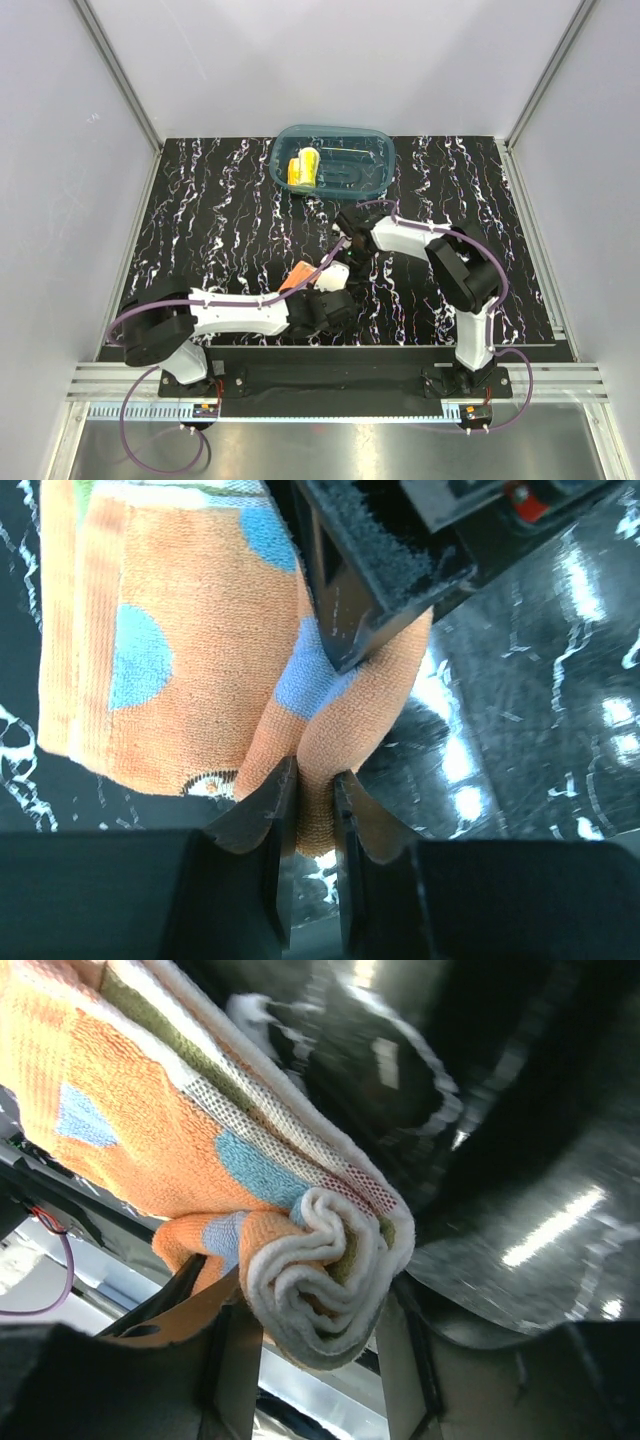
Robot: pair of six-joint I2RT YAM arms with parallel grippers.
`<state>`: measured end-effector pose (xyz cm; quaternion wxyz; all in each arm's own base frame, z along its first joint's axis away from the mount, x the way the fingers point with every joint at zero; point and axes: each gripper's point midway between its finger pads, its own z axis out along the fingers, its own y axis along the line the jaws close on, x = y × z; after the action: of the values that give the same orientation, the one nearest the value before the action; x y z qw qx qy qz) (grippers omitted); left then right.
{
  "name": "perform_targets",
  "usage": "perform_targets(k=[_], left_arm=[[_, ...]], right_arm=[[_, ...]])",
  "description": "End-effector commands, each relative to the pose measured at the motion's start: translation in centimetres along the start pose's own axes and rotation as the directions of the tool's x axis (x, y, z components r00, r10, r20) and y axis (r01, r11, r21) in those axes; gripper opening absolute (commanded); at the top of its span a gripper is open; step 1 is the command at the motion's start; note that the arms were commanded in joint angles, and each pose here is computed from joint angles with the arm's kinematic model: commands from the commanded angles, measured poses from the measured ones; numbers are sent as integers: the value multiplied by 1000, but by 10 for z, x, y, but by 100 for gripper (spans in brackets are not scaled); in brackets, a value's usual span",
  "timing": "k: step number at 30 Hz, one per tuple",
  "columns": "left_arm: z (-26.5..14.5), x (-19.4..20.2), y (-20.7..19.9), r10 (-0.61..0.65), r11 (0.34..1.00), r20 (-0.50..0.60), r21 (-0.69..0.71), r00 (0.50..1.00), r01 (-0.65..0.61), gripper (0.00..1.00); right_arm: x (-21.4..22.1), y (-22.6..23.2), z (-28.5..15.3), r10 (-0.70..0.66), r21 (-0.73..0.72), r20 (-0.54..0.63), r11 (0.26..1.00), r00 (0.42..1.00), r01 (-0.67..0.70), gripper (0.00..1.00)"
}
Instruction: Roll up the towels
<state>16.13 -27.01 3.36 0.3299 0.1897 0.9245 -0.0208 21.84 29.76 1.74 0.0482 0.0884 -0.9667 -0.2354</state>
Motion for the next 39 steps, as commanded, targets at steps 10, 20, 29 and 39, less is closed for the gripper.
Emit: perform_targets(k=[10,20,29,39], left_arm=[[-1,28,34,106,989,-87,-94,991,-114,12],[-10,28,31,67,997,-70,-38,995,-69,12],[-15,23,23,21,999,-87,35,996,-18,12],[-15,25,11,-112,974,-172,174,979,142,11]], right_arm=[[-26,-60,-25,40,197,101,979,994,-59,70],[-46,-74,-35,64,201,115,976,991,-86,72],[-56,-90,-53,91,198,144,973,985,-119,73],[-55,-105,-68,128,166,174,974,977,-157,73]])
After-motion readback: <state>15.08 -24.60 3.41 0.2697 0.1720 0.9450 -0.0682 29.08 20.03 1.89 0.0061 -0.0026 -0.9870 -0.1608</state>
